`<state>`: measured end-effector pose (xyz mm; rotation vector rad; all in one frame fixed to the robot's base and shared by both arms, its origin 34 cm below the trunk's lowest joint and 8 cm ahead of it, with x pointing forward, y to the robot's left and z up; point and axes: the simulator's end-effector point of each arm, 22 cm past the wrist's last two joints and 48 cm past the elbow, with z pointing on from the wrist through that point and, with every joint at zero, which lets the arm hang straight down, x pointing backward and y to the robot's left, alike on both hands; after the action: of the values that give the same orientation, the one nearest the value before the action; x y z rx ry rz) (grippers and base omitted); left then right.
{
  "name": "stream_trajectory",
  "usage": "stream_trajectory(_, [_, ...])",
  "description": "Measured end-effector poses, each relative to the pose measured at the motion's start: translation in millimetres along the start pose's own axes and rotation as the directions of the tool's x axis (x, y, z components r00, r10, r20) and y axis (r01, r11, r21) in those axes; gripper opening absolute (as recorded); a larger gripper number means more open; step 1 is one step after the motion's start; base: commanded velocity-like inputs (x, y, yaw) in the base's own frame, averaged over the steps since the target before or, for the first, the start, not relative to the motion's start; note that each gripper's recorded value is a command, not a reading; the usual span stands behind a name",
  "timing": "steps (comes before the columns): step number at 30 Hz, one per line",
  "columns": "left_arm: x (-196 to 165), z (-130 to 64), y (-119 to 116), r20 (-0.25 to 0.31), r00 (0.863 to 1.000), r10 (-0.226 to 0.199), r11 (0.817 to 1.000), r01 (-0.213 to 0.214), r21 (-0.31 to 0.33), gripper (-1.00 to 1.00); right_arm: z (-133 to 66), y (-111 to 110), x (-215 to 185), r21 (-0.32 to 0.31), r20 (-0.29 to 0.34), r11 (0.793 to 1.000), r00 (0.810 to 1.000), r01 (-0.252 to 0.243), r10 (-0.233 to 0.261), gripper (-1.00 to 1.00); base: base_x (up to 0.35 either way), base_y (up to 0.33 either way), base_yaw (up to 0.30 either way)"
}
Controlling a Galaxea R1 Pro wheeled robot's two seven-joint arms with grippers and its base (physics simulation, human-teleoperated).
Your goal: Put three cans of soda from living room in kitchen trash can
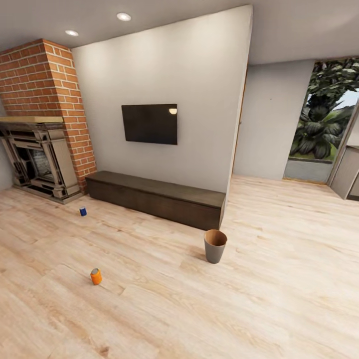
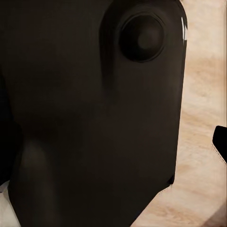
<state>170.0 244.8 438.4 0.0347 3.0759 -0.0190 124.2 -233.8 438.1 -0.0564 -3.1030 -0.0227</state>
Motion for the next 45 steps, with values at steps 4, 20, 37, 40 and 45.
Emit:
stream_trajectory(4, [0.0, 0.0, 0.0, 0.000, 1.000, 0.000, 1.000, 0.000, 0.000, 1.00, 0.0, 0.1, 0.0, 0.000, 0.000, 1.000, 1.000, 0.000, 0.000, 1.00, 0.336, 0.000, 0.000])
stream_trajectory(20, [-0.3, 0.0, -0.5, 0.000, 1.000, 0.000, 1.000, 0.000, 0.001, 1.00, 0.0, -0.1, 0.0, 0.000, 0.000, 1.000, 1.000, 0.001, -0.001, 1.00, 0.336, 0.000, 0.000])
stream_trajectory(37, [0.0, 0.0, -0.5, 0.000, 1.000, 0.000, 1.000, 0.000, 0.001, 1.00, 0.0, 0.6, 0.0, -0.001, 0.000, 1.000, 1.000, -0.001, 0.001, 1.00, 0.336, 0.000, -0.125])
stream_trajectory(40, [0.0, 0.0, -0.5, 0.000, 1.000, 0.000, 1.000, 0.000, 0.001, 1.00, 0.0, 0.6, 0.0, -0.001, 0.000, 1.000, 1.000, -0.001, 0.001, 1.00, 0.336, 0.000, -0.167])
stream_trajectory(45, [0.0, 0.0, -0.5, 0.000, 1.000, 0.000, 1.000, 0.000, 0.001, 1.00, 0.0, 0.0, 0.0, 0.000, 0.000, 1.000, 1.000, -0.001, 0.001, 1.00, 0.336, 0.000, -0.033])
